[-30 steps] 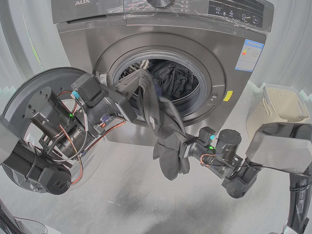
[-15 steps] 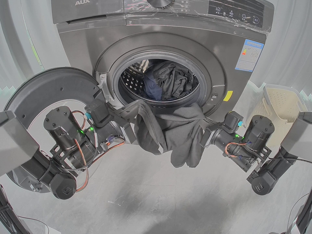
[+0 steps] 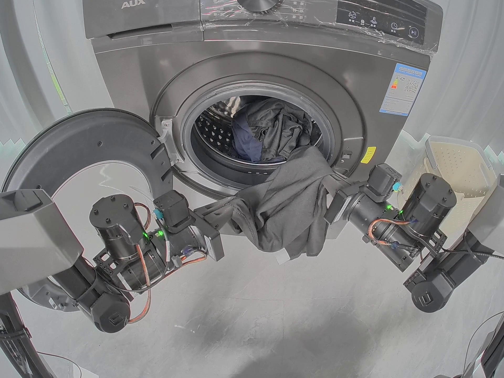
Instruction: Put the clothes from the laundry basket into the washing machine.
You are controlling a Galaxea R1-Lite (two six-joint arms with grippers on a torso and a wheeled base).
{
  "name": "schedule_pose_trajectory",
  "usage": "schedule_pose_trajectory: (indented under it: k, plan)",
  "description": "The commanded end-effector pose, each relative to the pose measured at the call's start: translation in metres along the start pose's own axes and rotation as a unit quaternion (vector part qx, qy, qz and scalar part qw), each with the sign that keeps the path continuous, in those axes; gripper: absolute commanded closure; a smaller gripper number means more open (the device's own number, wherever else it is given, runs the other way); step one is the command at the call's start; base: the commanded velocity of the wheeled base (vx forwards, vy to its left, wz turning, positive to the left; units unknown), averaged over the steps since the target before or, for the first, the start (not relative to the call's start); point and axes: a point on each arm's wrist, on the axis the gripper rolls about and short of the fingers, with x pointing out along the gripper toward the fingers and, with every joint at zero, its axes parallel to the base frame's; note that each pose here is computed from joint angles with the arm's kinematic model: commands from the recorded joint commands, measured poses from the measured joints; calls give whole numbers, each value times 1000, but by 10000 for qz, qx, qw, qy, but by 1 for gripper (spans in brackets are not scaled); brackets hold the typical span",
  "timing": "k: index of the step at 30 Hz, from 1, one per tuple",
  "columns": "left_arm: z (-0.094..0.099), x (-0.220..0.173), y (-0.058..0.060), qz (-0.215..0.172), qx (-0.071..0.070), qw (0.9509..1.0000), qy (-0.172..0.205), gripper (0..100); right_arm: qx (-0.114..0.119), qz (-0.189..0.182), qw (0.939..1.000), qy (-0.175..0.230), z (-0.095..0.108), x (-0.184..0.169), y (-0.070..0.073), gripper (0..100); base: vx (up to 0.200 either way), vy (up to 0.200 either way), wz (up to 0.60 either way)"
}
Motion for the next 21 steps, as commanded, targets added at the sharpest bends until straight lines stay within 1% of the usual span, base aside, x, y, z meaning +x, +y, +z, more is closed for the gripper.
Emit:
schedule_pose_trajectory:
  k: [1, 3, 5, 11, 15, 19, 21]
  plan:
    - [-4, -1, 0, -2, -24, 10000, 77, 0, -8, -30, 10000, -26, 2, 0, -2, 100, 0, 0, 0]
    - [-3, 0, 0, 21, -34, 10000, 54, 0, -13, -54, 10000, -22, 1, 0, -4, 100, 0, 0, 0]
    - [-4, -1, 0, 36, -24, 10000, 76, 0, -49, -204, 9998, -25, 2, 0, -14, 100, 0, 0, 0]
    - [-12, 0, -3, -25, -4, 9998, 217, 0, -124, -473, 9988, -88, 5, 0, -33, 100, 0, 0, 0]
    - [-12, 0, -4, -40, -3, 9998, 209, 0, -179, -724, 9969, -241, 11, 4, -50, 100, 0, 0, 0]
    - [-12, 0, -5, -55, -6, 9998, 216, 0, -100, -804, 9965, -225, 7, 6, -54, 100, 0, 0, 0]
    - [-12, -1, -5, -63, 7, 9997, 224, 0, -94, -935, 9952, -268, 8, 7, -55, 100, 0, 0, 0]
